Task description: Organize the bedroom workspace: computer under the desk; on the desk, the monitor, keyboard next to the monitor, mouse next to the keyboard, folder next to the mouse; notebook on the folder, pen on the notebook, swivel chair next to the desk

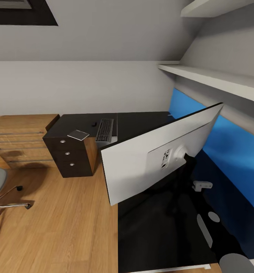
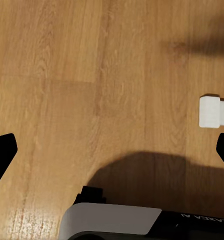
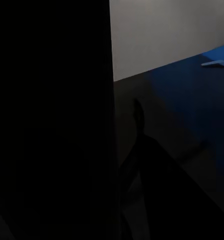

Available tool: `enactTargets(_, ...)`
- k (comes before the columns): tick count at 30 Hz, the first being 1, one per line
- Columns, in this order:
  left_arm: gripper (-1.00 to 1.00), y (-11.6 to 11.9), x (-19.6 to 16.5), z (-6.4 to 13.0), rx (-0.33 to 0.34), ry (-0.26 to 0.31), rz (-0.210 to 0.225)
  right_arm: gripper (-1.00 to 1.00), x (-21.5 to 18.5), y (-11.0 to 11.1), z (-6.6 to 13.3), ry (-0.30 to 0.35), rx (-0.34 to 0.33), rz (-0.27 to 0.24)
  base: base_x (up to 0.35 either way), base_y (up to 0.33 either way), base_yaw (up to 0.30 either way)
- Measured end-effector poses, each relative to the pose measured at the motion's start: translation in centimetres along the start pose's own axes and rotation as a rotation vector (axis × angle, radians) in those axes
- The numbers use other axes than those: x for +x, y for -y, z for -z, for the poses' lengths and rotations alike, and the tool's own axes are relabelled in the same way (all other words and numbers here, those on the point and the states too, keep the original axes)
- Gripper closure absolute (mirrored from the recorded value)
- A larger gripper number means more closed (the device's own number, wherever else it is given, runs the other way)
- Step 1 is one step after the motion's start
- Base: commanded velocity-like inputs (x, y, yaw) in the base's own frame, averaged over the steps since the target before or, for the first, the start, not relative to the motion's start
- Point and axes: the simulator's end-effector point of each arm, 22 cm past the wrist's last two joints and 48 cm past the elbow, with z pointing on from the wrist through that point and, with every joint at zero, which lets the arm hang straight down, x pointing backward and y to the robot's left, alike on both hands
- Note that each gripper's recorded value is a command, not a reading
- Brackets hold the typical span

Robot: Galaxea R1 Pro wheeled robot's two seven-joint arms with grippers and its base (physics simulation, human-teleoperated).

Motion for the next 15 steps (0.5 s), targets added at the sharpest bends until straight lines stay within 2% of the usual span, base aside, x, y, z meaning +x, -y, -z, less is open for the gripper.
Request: enactTargets(15, -1.0, 0.0, 0.0, 0.0, 0.0, 0.0, 0.0, 1.0, -0.02, 0.0, -0.03, -0.001, 0.0, 0.001, 0.0, 0.0, 0.0)
